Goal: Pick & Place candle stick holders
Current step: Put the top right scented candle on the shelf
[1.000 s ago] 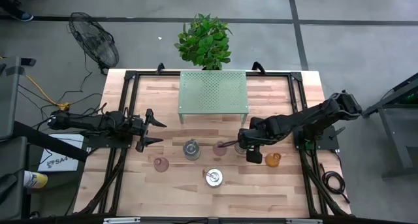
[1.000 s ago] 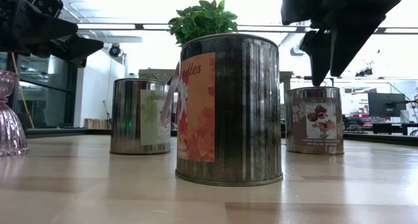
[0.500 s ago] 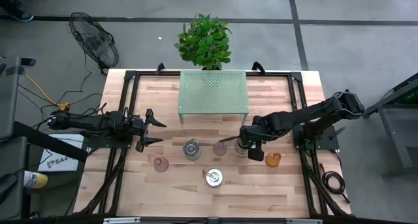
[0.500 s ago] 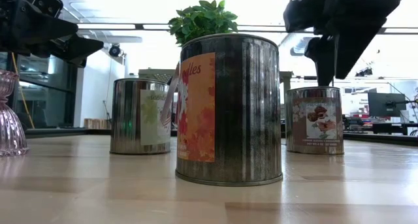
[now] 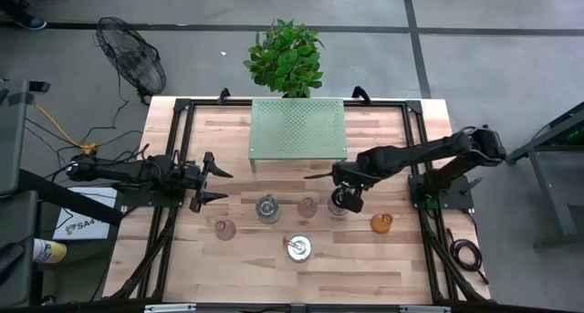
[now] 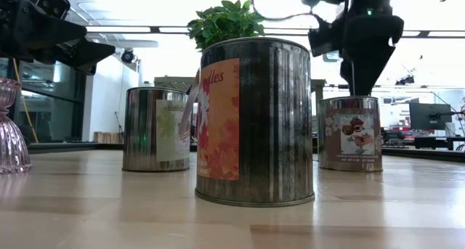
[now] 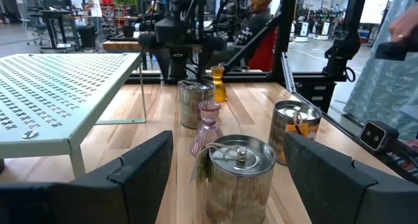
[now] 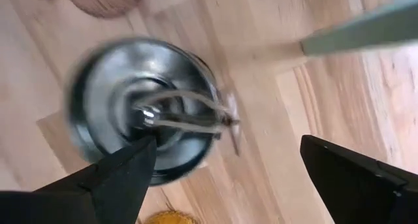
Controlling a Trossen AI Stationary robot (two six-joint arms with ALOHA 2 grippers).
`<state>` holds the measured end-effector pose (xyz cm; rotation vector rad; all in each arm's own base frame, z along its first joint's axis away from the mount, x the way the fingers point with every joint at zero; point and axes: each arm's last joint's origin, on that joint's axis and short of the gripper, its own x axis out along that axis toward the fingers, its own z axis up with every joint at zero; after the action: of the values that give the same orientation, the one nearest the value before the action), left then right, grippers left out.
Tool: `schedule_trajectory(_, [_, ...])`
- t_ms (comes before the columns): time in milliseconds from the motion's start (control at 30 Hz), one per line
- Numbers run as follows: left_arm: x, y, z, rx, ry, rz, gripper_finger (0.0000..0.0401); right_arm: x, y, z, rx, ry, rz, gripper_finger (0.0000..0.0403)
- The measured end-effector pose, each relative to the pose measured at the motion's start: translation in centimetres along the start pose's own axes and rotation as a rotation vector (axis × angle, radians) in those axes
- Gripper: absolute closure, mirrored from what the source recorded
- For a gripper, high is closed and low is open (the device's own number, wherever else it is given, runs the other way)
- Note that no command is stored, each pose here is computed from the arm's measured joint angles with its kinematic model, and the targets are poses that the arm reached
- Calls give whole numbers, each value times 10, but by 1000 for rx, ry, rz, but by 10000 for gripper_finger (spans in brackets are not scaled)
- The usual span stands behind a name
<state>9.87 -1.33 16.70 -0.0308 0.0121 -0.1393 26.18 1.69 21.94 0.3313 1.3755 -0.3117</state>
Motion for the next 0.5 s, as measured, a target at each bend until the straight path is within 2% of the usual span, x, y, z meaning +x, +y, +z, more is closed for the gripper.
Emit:
schedule_trajectory(167, [0, 0, 0, 0, 0, 0, 114, 9, -4, -4, 29, 27, 29, 35])
schedule_trajectory(500, [0, 0, 0, 0, 0, 0, 114, 10, -9, -3, 118, 59, 57, 83])
